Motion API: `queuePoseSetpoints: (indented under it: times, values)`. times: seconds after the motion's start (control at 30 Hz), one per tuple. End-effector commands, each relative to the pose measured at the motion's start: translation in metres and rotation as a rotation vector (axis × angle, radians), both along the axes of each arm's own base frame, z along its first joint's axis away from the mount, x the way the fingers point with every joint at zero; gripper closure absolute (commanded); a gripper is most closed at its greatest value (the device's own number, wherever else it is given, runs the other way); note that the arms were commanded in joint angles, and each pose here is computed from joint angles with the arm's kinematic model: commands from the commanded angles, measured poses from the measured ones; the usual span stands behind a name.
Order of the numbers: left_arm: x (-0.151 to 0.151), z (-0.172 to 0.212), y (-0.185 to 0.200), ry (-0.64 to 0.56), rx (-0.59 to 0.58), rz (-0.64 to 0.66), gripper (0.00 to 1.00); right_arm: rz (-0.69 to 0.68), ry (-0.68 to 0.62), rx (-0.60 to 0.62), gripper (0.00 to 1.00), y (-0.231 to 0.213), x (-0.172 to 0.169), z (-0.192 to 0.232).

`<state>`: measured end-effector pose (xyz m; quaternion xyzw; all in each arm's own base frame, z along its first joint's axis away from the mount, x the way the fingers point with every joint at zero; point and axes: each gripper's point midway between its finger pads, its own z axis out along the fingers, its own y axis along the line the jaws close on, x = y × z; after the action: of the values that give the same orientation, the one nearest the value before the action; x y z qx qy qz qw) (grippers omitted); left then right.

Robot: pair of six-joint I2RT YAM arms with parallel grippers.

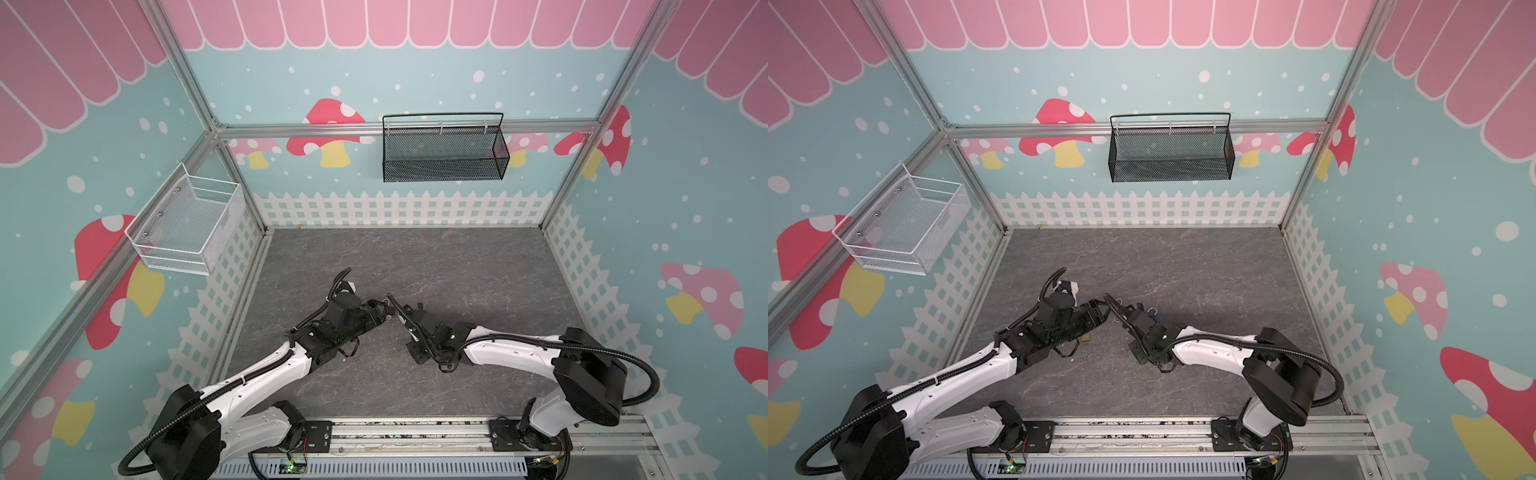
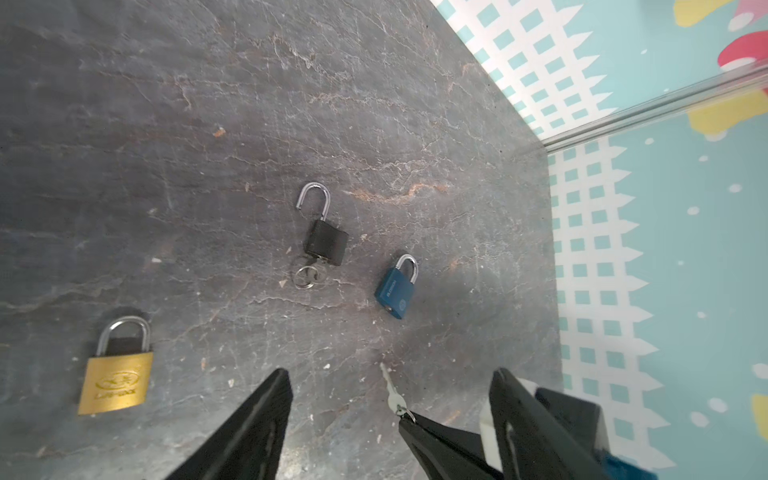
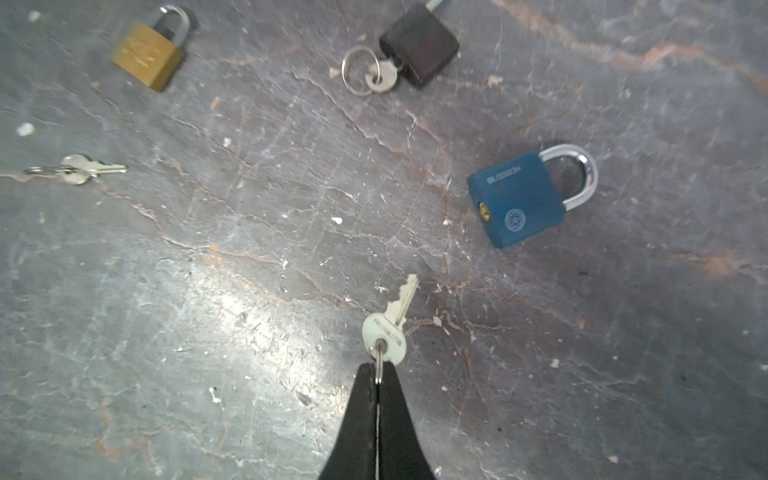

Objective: Unlock with the key

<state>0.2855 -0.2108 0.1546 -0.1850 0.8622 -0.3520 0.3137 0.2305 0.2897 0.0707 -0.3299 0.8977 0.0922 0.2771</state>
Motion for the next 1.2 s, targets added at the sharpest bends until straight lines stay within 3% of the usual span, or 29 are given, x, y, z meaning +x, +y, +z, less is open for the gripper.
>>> queuePoseSetpoints:
  times: [0.0, 0.2, 0.47, 0.87, 1.17]
  values:
    - [-0.008, 0.005, -0.009, 0.065, -0.175, 0.019, 0.24, 0.083, -0.073, 0.069, 1.0, 0.006, 0.001, 0.025]
    - [-0.01, 0.027, -0.024, 0.113, -0.439, 0.061, 0.22, 0.153, -0.131, 0.256, 1.0, 0.019, -0.006, 0.077]
    - [-0.011, 0.055, -0.044, 0.17, -0.664, 0.08, 0.2, 0.155, -0.239, 0.447, 1.0, 0.027, -0.005, 0.146]
    - [-0.015, 0.077, -0.059, 0.184, -0.759, 0.101, 0.18, 0.127, -0.323, 0.561, 1.0, 0.034, 0.005, 0.188]
    - [-0.013, 0.083, -0.057, 0.193, -0.839, 0.158, 0.15, 0.153, -0.308, 0.615, 1.0, 0.045, 0.004, 0.184]
